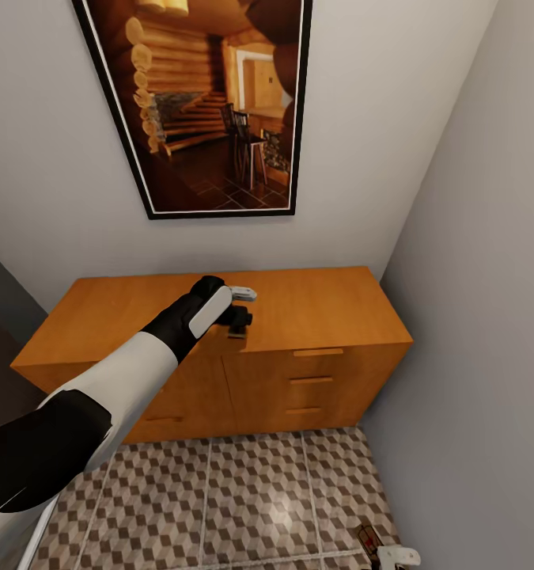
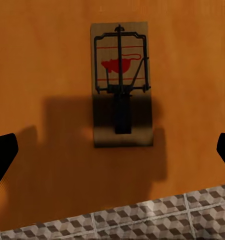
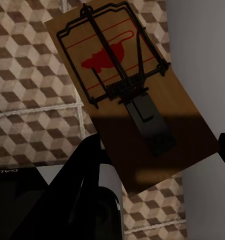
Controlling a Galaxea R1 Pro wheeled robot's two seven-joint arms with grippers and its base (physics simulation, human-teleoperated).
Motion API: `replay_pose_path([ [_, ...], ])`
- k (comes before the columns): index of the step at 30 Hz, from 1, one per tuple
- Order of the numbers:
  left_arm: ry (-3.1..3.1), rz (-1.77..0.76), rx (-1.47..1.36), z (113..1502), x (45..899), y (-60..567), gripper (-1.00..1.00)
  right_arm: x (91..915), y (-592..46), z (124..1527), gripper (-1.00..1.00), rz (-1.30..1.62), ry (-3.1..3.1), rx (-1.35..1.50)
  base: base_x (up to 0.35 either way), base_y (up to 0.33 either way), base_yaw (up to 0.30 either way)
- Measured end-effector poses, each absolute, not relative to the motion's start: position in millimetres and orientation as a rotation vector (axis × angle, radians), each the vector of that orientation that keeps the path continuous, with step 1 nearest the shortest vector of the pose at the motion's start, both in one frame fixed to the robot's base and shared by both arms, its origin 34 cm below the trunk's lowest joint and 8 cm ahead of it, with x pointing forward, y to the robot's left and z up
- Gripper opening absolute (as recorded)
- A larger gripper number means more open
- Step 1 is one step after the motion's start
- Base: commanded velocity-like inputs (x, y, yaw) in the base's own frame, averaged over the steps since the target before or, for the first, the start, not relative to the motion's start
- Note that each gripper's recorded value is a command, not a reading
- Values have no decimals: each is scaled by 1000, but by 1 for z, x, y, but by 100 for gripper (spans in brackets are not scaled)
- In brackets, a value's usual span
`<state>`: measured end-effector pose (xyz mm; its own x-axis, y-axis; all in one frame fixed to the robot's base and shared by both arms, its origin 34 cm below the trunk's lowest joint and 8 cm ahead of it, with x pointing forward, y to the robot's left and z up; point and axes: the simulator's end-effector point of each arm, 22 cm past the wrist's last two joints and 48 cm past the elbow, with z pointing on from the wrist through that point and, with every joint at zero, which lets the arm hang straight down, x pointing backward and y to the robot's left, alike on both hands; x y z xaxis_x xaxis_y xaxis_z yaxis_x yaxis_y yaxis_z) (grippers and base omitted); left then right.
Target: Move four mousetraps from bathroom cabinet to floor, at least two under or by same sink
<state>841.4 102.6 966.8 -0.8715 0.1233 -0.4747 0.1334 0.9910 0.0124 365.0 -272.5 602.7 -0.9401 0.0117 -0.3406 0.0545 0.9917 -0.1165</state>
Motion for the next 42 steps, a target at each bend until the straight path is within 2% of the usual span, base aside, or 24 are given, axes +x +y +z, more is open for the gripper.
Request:
replay_pose_path([
  [42,2675,-23,156,937,840,107,100,352,-272,595,-100,-178,2822,45,3,-3,0],
])
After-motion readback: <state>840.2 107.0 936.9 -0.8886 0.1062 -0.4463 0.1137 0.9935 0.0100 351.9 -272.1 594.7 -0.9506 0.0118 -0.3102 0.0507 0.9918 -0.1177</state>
